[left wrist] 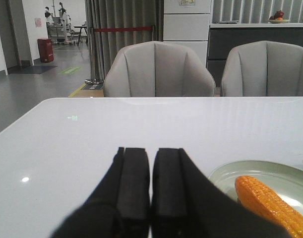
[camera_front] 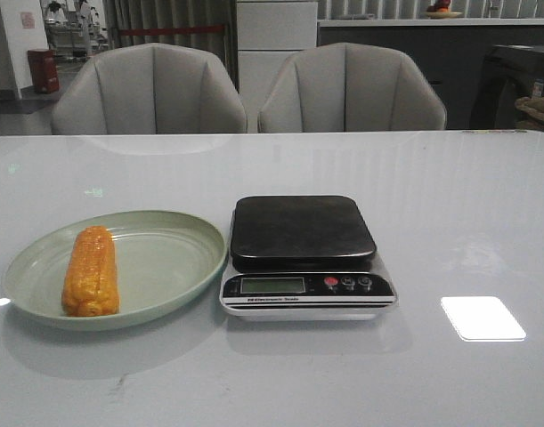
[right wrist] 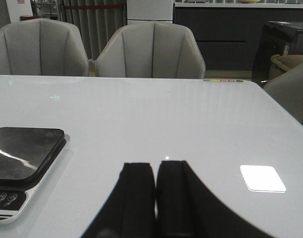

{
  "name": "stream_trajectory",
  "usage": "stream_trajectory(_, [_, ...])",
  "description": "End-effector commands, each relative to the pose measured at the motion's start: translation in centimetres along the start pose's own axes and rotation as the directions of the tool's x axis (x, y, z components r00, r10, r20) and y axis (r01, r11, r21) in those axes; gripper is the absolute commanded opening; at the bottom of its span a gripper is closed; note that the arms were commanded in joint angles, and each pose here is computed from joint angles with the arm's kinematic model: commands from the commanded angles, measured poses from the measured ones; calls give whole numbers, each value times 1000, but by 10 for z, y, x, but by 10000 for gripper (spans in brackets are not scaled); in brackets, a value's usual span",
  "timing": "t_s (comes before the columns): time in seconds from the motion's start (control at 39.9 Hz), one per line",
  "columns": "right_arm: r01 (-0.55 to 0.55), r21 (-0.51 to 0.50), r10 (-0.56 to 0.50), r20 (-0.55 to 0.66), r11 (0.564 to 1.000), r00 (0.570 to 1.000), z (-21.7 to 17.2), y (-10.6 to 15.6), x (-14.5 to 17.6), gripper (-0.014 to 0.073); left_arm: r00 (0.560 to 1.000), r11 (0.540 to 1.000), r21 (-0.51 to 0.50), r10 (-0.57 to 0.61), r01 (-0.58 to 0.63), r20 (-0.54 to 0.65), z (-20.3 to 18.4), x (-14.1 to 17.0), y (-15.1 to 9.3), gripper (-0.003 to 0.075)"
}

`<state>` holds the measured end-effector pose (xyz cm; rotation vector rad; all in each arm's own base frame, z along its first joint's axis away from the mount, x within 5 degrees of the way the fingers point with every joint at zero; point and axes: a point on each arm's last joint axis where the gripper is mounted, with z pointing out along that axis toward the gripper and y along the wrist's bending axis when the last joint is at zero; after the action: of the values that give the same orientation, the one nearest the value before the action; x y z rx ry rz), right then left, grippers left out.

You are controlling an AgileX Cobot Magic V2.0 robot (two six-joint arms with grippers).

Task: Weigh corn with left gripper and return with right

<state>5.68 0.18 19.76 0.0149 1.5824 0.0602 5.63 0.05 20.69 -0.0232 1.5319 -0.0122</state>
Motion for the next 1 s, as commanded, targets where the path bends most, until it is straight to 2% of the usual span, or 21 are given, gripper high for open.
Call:
stream_trajectory(0.0, [16,7,-16,91,1000,996,-1,-1,-5,176,998,1000,5,-11,10,67,-1,2,0,114])
stream_trajectory(0.65, [16,7,-16,91,1000,996,-1,-1,-5,176,998,1000,5,-11,10,67,-1,2,0,113])
stream_trajectory(0.8, [16,7,-16,91,1000,996,-1,-1,-5,176,982,1000,13,-12,9,190,-2,-9,-1,113])
stream_trajectory(0.93, [16,7,-16,91,1000,996,-1,-1,-5,176,941,998,27,-54,48,335,-6,-23,-1,113])
stream_trajectory(0.98, [16,6,-16,91,1000,996,-1,0,-5,177,933,998,29,-54,47,356,-7,-27,-1,113])
